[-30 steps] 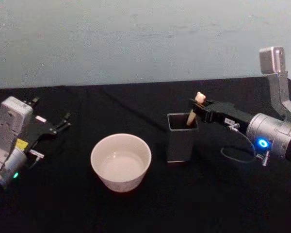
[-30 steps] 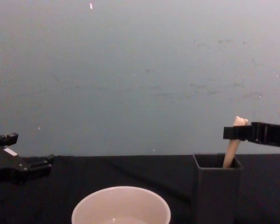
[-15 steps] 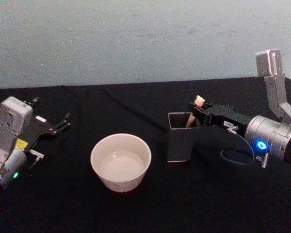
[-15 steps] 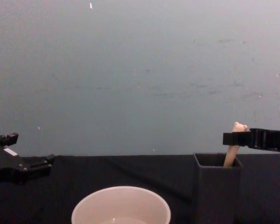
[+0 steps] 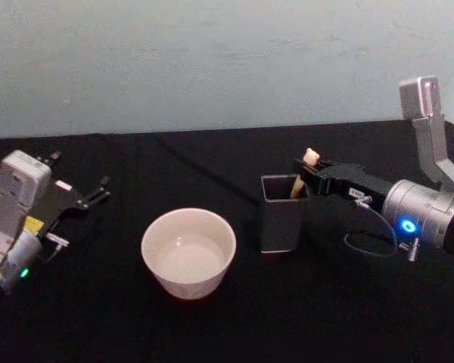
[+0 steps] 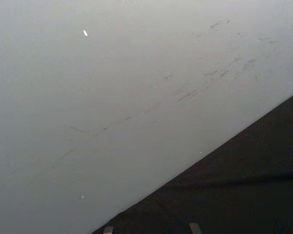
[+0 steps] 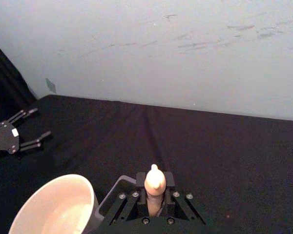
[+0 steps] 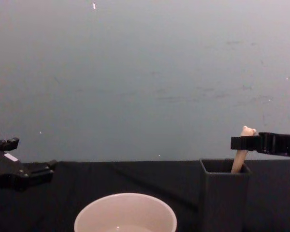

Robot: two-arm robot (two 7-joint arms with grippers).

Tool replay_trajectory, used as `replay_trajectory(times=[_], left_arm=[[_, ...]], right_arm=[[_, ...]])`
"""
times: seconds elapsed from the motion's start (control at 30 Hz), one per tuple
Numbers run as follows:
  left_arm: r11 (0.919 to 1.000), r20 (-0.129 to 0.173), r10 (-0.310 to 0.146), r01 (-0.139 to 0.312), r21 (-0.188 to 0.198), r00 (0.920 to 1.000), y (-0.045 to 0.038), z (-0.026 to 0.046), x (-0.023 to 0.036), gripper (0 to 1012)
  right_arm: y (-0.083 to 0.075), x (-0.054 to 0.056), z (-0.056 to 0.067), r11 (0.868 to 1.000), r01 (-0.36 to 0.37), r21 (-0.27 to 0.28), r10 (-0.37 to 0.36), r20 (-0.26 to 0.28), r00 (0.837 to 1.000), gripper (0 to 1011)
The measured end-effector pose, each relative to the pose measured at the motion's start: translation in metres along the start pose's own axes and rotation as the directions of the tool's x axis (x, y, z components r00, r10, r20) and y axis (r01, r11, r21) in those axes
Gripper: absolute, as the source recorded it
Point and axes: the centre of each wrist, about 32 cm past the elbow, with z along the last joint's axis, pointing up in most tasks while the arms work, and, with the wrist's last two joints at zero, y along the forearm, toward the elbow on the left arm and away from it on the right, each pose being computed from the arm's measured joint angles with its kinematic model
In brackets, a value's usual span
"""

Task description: Pick up the stirring spoon with one hand, stir inside the cup, then place it back in its original position.

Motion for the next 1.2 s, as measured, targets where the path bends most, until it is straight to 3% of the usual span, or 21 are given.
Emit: replay_trajectory(times=[0.1, 0.67, 0.97, 1.2], left_arm=[[1.0, 0.0, 0.0, 0.0, 0.0, 1.0, 0.0, 0.0, 0.0, 1001], [1.0, 0.0, 0.0, 0.0, 0.0, 1.0, 0.0, 0.0, 0.0, 1001], [1.0, 0.0, 0.0, 0.0, 0.0, 1.0, 0.0, 0.0, 0.0, 1001], [1.0, 0.0, 0.0, 0.0, 0.0, 1.0, 0.0, 0.0, 0.0, 1001]], right_arm=[[-0.0001, 0.0, 0.0001, 1.0, 0.0, 0.001, 0.0, 0.0, 1.0, 214], [-0.0001, -0.0001, 0.0003, 1.0, -0.002, 0.002, 0.002, -0.001, 1.0, 757], [-0.0001, -0.0001, 0.0003, 1.0, -0.002, 0.002, 0.002, -0.001, 1.0, 992], [0.0006, -0.0014, 0.0008, 1.0, 0.0, 0.017, 0.0, 0.011, 1.0, 1002]])
